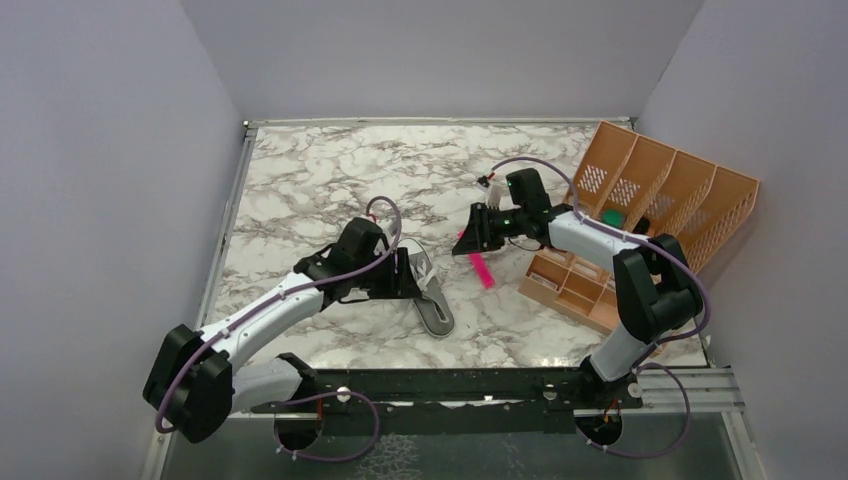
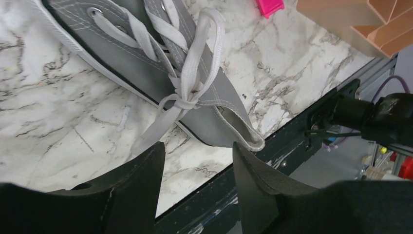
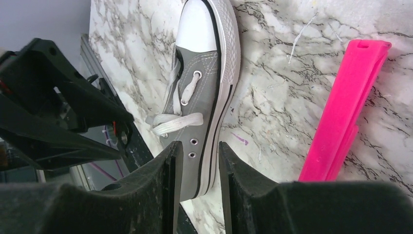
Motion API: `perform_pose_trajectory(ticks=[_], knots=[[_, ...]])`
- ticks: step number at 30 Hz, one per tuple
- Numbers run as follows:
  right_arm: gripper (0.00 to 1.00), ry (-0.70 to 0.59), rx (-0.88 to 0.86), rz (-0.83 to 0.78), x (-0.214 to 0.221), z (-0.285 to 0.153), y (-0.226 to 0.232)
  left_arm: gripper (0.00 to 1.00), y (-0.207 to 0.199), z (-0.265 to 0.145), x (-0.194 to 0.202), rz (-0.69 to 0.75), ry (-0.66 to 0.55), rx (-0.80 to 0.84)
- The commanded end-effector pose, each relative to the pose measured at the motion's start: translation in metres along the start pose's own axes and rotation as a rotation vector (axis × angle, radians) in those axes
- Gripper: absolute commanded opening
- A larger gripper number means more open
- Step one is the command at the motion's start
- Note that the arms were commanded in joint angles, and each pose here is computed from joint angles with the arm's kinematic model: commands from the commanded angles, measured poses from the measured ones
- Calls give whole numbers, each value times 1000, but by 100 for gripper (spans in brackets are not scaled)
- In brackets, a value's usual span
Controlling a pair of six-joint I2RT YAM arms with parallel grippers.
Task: Tie the shoes
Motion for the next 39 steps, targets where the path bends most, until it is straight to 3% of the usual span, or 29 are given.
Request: perform_pose_trajectory(ticks=[1,9,16,28,39], knots=[[37,1,-50,-17,2,-6,11,56,-6,12,-3,74,8,67],[36,-10,-56,-18,1,-9,14,59,-6,37,-3,64,73,124],[35,-20,-56,-16,1,-10,15,58,-4,37,-5,81,56,107],[34,-21,-67,-7,2,-9,15,56,-25,-8,-1,86,-19,79],[34,-23,-74,-1,-1,-8,17,60,-8,33,9,63,66,9]])
Point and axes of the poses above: each gripper's point midway between its finger pads, its own z axis out along the fingers, its own y axis along the line the jaws close on, x = y × z, the point moved 7 cm from there along -z, back along the fingers, and after that the axes turned 1 degree about -z, right-handed, at the moved point
